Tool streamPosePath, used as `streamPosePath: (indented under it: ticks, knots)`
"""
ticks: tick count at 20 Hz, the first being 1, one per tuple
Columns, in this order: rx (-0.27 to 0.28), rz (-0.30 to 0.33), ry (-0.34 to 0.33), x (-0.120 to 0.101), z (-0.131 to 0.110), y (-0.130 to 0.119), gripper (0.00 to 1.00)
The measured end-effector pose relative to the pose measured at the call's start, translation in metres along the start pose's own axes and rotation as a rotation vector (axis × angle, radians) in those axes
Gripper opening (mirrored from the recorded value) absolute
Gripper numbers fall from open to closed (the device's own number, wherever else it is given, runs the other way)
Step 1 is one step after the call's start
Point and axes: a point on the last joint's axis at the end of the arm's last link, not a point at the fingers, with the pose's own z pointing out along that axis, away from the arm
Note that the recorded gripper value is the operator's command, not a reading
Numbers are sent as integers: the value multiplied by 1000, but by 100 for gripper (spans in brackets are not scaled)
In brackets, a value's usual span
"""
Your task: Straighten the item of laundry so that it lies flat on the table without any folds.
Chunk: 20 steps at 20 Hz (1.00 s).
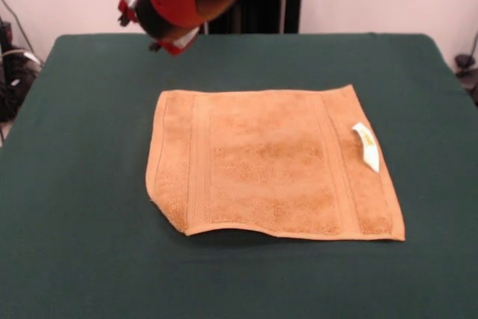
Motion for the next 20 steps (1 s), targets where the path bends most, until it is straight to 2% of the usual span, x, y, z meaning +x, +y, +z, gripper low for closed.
streamPosePath:
  ticks: [4, 7, 8, 14, 15, 16, 19, 20]
  knots:
    - [-61, -52, 35, 4, -23, -9, 100]
    - [-146, -87, 44, 1, -36, -8, 100]
    - [-199, -107, 49, -2, -40, -6, 100]
    - [-413, -152, 28, -12, -43, 10, 100]
    - [-458, -155, 16, -15, -42, 14, 100]
    - [-542, -153, -2, -21, -40, 21, 100]
    - [-639, -146, -21, -27, -39, 29, 100]
    - [-706, -143, -20, -31, -37, 34, 100]
